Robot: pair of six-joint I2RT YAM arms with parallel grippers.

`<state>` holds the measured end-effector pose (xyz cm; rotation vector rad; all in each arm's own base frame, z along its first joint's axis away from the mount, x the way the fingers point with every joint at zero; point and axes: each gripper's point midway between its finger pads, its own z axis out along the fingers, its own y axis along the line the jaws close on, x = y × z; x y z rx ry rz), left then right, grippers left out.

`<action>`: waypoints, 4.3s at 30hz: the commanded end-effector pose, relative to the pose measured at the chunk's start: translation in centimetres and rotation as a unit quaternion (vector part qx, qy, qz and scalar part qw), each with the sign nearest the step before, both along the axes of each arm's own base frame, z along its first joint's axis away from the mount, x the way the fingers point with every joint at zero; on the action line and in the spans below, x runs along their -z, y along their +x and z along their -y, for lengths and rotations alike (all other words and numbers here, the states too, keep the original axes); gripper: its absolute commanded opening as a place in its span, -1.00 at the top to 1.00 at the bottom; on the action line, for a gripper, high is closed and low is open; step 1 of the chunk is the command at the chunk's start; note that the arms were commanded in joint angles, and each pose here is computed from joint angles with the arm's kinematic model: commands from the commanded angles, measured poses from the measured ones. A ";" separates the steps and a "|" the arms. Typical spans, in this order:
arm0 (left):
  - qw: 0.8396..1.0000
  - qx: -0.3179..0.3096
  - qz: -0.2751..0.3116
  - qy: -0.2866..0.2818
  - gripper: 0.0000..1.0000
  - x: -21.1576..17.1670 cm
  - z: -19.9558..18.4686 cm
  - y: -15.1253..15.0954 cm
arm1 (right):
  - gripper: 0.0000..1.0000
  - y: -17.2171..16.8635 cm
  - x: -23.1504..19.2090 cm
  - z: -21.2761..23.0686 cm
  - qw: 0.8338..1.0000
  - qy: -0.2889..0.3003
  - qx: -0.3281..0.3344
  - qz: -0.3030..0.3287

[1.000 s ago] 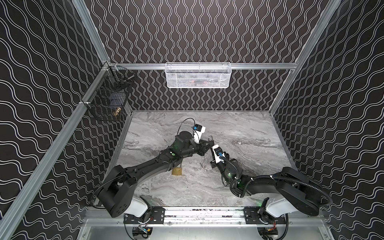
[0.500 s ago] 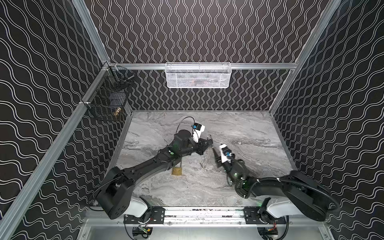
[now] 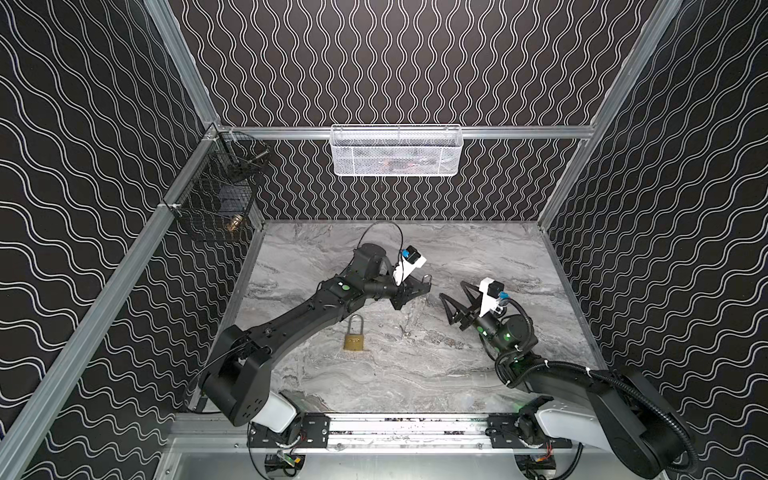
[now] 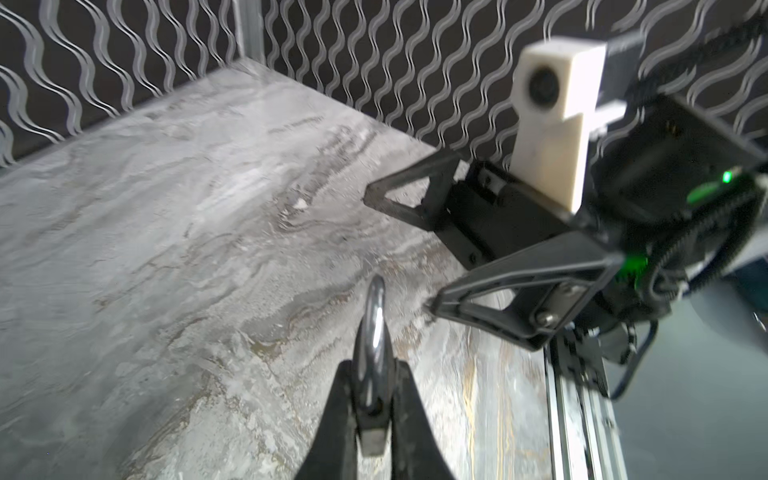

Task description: Unlock with the key

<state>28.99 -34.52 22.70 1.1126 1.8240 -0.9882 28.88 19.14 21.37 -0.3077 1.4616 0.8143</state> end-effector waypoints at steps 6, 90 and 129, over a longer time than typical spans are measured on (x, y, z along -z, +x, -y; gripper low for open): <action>0.998 0.056 0.015 0.015 1.00 2.0 0.9 -1.3 | -0.95 -1.7 -2.2 -0.9 0.998 0.031 -0.050 0.036; 0.981 -0.164 0.065 0.083 1.00 5.3 0.5 2.2 | 0.84 2.2 0.8 -2.7 0.997 0.002 -0.046 -0.061; 0.986 0.145 -0.011 -0.080 1.00 0.0 1.9 -4.0 | 0.54 -1.6 -2.4 -1.4 0.982 0.089 -0.165 0.002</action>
